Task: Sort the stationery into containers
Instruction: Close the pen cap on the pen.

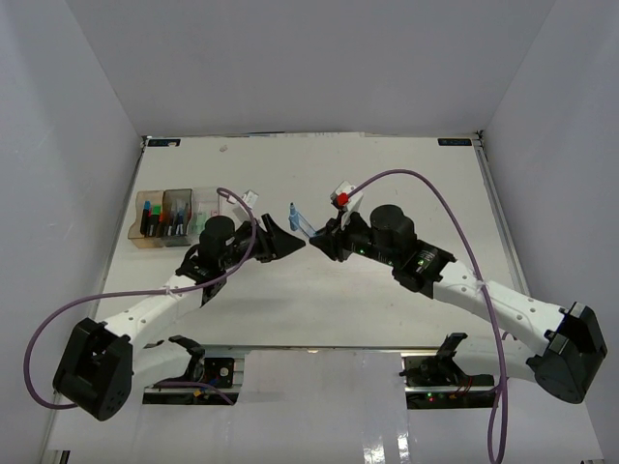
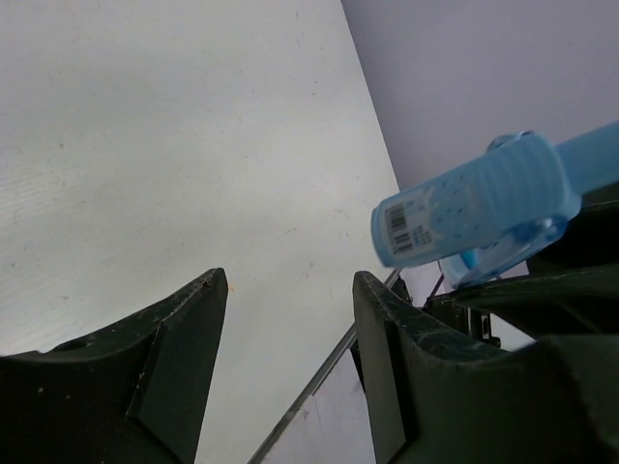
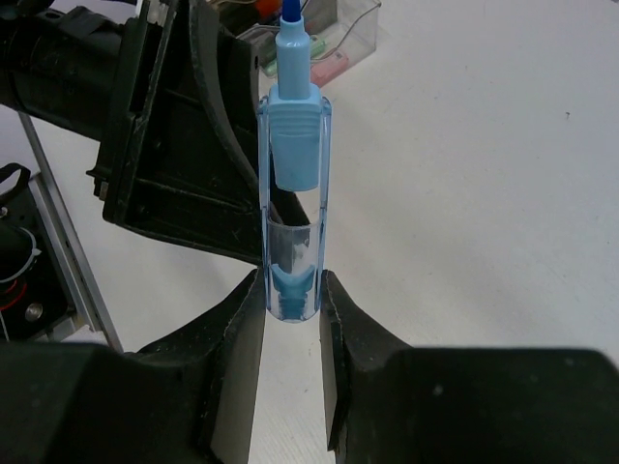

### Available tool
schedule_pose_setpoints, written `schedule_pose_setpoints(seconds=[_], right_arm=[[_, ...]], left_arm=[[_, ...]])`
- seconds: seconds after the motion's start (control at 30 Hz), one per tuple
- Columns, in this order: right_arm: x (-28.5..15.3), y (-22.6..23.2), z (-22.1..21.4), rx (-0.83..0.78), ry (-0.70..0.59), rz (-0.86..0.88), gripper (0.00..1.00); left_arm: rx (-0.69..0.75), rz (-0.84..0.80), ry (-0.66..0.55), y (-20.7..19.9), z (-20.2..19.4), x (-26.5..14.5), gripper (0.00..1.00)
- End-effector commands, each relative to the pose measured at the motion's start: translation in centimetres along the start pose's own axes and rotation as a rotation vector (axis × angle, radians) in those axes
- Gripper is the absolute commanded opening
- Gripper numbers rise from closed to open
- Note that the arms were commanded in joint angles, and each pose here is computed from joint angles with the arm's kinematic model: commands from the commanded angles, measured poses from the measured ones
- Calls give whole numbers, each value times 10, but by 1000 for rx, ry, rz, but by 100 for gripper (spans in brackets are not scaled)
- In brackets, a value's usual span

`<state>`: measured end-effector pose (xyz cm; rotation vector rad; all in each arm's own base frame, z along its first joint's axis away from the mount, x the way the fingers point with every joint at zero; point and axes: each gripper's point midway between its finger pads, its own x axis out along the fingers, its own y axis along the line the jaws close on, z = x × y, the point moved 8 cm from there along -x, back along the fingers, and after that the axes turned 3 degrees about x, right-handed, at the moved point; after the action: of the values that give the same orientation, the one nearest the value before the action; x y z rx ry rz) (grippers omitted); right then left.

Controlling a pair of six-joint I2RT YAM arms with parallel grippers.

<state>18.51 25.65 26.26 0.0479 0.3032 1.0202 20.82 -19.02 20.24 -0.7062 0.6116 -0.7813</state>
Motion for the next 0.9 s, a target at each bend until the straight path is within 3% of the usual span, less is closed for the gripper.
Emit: schedule_pose_setpoints(seconds=[0.0,0.27,0.87], right_arm=[[-6,7,20,-24,-55,45,17],[-11,7,14,-26,-53,43,17],[-11,5,3,-36,-19,38,17]], left_arm=[[33,-67,-78,-21,21,6,65],[45,-29,-171,-24,33,6,65],[122,34,-256,-23,46,2,65]])
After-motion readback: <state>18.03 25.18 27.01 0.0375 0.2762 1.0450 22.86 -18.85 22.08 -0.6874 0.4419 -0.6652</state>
